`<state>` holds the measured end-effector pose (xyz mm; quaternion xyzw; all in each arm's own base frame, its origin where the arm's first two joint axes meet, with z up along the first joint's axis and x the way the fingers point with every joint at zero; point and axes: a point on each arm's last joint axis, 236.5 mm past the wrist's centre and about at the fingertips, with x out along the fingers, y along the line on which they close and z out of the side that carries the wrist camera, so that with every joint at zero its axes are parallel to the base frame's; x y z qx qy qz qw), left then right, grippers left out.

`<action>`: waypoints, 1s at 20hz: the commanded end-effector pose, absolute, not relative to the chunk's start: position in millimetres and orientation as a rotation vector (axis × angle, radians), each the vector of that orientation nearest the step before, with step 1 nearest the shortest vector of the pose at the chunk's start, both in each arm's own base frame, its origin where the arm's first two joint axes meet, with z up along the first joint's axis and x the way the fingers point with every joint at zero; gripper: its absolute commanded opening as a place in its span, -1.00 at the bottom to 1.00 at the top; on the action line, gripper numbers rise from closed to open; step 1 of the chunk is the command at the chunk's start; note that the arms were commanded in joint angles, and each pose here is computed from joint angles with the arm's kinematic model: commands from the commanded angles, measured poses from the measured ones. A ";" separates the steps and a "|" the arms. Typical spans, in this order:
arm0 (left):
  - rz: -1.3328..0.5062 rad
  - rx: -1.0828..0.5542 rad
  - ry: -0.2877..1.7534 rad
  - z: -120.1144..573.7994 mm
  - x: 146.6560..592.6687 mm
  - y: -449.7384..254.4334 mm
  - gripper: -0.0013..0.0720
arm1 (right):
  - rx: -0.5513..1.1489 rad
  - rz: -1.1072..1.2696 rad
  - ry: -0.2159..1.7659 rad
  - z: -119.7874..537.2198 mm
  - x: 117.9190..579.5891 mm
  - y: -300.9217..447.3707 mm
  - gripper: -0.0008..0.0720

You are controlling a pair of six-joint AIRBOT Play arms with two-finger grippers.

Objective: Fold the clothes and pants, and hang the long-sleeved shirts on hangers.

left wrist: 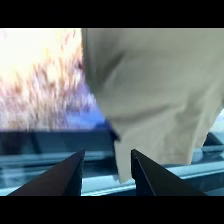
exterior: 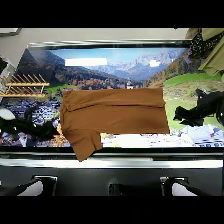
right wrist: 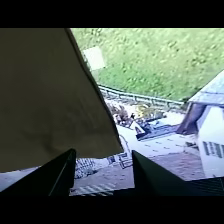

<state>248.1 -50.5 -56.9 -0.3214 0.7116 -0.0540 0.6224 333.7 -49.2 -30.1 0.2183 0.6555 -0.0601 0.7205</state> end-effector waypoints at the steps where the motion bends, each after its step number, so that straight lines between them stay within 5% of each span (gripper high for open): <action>1: -0.119 -0.864 1.592 -81.4 224.6 -73.2 -0.04 | 0.555 -0.092 1.418 -26.7 329.2 -31.5 0.19; 4: -0.153 -0.932 1.534 -84.7 231.9 -87.4 -0.04 | 0.583 -0.074 1.418 -24.5 330.1 -25.0 0.18; 20: -0.245 -0.761 1.565 -100.0 227.5 -129.0 -0.04 | 0.586 -0.048 1.356 1.7 329.1 -18.2 0.18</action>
